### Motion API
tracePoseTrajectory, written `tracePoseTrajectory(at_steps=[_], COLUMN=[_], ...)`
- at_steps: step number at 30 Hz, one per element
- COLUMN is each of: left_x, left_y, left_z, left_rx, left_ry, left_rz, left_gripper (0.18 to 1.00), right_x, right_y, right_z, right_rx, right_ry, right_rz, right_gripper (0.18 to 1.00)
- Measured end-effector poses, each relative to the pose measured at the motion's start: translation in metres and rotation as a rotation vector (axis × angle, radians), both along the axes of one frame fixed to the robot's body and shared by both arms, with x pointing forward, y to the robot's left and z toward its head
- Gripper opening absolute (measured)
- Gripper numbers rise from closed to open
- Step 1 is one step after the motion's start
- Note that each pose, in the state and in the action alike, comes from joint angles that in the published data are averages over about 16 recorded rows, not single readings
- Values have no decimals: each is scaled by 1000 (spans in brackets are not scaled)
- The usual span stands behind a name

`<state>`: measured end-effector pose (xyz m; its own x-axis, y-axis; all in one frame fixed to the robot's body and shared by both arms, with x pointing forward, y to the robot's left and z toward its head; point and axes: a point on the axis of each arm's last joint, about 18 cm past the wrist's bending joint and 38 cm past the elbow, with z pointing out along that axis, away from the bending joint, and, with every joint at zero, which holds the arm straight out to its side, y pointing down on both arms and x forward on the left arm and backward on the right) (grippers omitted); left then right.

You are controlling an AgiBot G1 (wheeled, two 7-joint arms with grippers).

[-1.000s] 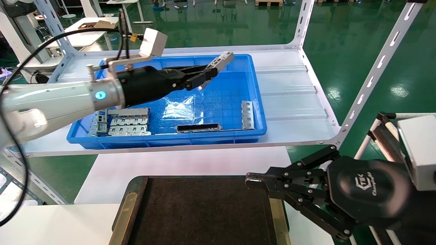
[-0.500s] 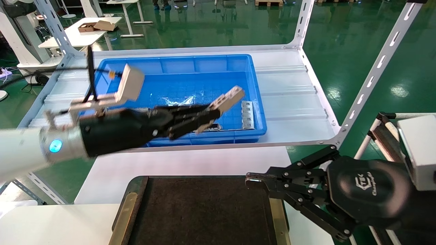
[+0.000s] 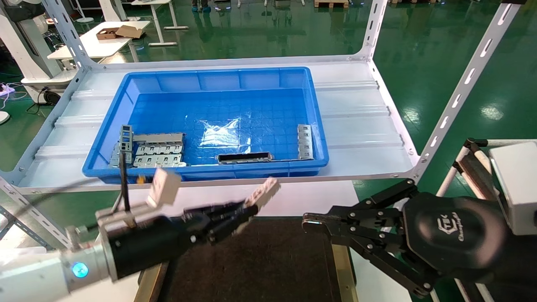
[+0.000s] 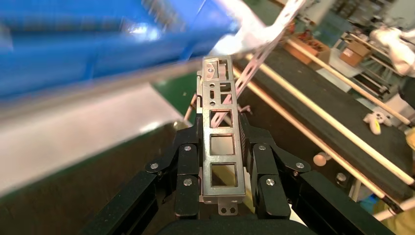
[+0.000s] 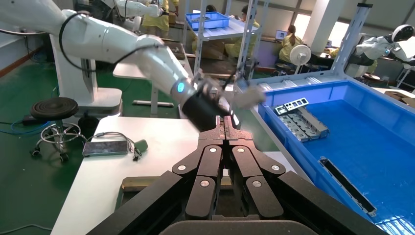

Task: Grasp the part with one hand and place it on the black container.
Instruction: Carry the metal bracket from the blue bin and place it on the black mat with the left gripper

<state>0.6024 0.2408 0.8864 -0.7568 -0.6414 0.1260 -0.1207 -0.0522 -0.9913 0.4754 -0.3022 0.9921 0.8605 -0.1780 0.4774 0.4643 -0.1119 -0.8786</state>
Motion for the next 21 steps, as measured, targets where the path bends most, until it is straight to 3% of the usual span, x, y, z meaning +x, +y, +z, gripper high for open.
tracePoseTrajectory(at_steps=[11,21], left_x=[6,19], left_y=[-30,-50], left_z=[-74,-120], left_rx=[-83,-169], left_ry=[158,233], left_rz=[71,209], left_gripper=[322,322], right_x=[0,0], right_y=[0,0], right_z=[0,0], right_rx=[0,0], right_ry=[0,0], right_rz=[0,0], right_gripper=[191,191])
